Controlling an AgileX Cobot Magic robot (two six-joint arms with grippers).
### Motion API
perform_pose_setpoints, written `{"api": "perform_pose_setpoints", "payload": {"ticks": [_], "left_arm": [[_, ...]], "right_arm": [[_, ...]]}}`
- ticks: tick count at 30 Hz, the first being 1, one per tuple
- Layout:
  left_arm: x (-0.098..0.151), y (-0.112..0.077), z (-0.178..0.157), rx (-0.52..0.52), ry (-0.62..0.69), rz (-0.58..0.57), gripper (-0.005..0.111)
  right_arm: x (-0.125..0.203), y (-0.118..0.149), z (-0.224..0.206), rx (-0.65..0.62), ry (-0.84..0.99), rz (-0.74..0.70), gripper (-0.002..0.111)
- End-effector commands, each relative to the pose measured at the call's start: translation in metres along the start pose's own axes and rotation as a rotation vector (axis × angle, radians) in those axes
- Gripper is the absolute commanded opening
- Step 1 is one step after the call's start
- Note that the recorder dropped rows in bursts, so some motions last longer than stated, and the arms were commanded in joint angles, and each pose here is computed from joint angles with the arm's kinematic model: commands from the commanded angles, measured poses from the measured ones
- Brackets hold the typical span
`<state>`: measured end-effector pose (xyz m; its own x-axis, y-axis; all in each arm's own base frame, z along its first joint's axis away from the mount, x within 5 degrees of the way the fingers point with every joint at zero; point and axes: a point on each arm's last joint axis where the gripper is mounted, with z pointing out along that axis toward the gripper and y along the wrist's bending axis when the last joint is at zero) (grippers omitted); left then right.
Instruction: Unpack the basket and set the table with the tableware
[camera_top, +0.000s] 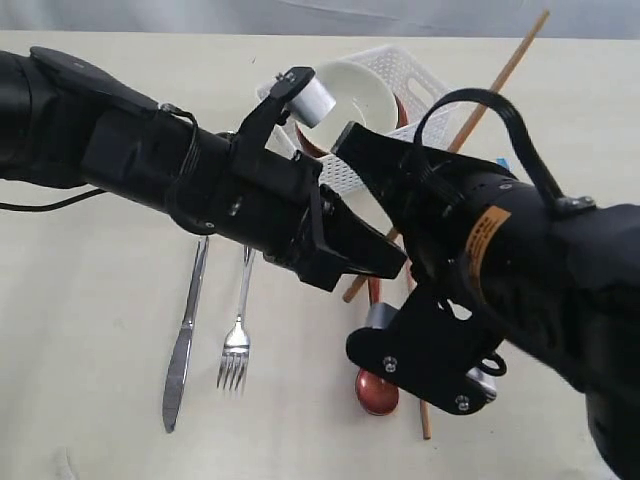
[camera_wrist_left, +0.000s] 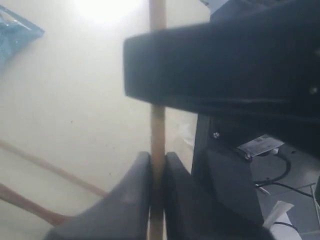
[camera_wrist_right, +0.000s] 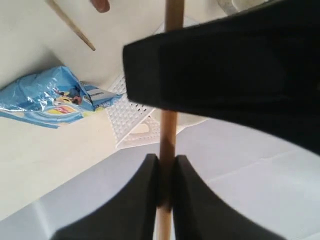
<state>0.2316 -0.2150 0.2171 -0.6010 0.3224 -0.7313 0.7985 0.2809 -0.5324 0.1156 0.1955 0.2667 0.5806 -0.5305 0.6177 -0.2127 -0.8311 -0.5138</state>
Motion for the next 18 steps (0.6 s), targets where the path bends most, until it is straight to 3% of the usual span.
{"api": "perform_pose_setpoints", "payload": {"ticks": [1, 4, 6, 13, 18], "left_arm": [[-0.002, -0.001, 0.0, 0.002, -0.039, -0.004, 0.0], [-0.005, -0.001, 0.0, -0.002, -0.07, 0.003, 0.0], [-0.006, 0.001, 0.0, -0.023, -0.088, -0.006, 0.0], [-0.01, 0.012, -0.001, -0.143, -0.129, -0.002, 0.0], [-0.01, 0.017, -0.002, -0.208, -0.123, 0.025, 0.0]], "right_arm": [[0.0, 0.002, -0.001, -0.008, -0.009, 0.06, 0.028], [0.001, 0.001, -0.002, -0.002, -0.005, 0.096, 0.043], [0.002, 0.001, -0.002, 0.003, 0.008, 0.148, 0.047], [0.018, 0.007, -0.007, -0.027, 0.137, 0.348, 0.048], [0.029, 0.009, -0.018, 0.032, 0.116, 0.548, 0.048]]}}
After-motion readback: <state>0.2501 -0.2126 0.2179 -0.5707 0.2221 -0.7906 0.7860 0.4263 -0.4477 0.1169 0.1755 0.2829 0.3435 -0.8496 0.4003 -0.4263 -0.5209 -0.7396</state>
